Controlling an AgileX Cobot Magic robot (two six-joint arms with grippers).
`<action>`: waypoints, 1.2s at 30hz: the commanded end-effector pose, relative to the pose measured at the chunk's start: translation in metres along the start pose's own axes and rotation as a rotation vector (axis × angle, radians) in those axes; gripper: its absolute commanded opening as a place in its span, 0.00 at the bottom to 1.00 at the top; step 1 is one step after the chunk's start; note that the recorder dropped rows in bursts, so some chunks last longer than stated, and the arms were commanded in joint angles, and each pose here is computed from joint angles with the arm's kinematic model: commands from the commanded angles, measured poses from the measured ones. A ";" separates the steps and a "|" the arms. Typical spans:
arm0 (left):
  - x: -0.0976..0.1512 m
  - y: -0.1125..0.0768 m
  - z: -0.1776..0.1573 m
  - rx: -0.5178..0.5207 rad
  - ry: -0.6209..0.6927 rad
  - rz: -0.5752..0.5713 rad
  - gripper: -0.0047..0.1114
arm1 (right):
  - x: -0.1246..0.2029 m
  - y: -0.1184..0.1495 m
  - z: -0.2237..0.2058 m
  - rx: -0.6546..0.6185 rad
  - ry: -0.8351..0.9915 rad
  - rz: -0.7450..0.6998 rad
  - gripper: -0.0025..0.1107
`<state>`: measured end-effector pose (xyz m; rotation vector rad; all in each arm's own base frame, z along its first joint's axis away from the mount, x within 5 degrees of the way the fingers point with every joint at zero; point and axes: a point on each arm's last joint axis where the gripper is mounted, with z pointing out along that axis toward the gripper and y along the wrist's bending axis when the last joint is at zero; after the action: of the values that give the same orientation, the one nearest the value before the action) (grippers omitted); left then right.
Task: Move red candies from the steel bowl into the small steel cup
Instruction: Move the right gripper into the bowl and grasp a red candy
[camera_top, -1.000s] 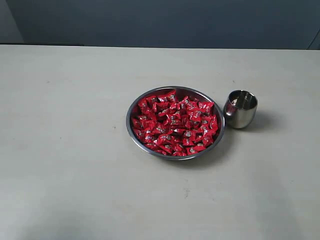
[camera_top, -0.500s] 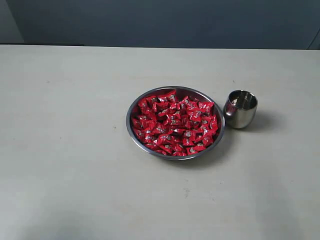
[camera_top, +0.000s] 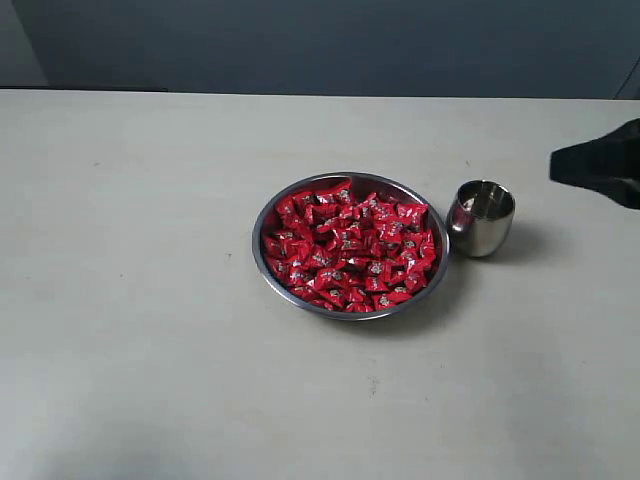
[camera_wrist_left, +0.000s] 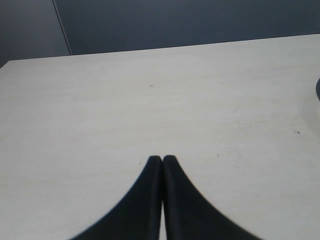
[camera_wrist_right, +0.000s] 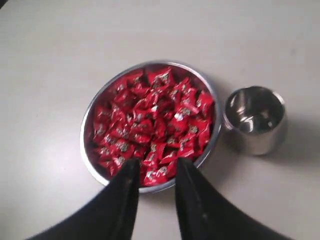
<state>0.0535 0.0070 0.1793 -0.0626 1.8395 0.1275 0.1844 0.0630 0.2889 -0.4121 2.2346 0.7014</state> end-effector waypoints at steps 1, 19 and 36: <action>-0.003 0.000 -0.001 0.006 -0.019 0.002 0.04 | -0.008 -0.009 0.032 -0.090 0.127 0.035 0.36; -0.003 0.000 -0.001 0.006 -0.019 0.002 0.04 | 0.002 0.056 0.196 -0.101 0.401 -0.255 0.36; -0.003 0.000 -0.001 0.006 -0.019 0.002 0.04 | 0.004 0.054 0.256 0.056 0.523 -0.289 0.36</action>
<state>0.0535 0.0070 0.1793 -0.0626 1.8395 0.1275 0.2979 0.2583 0.1603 -0.9575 2.5852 0.4147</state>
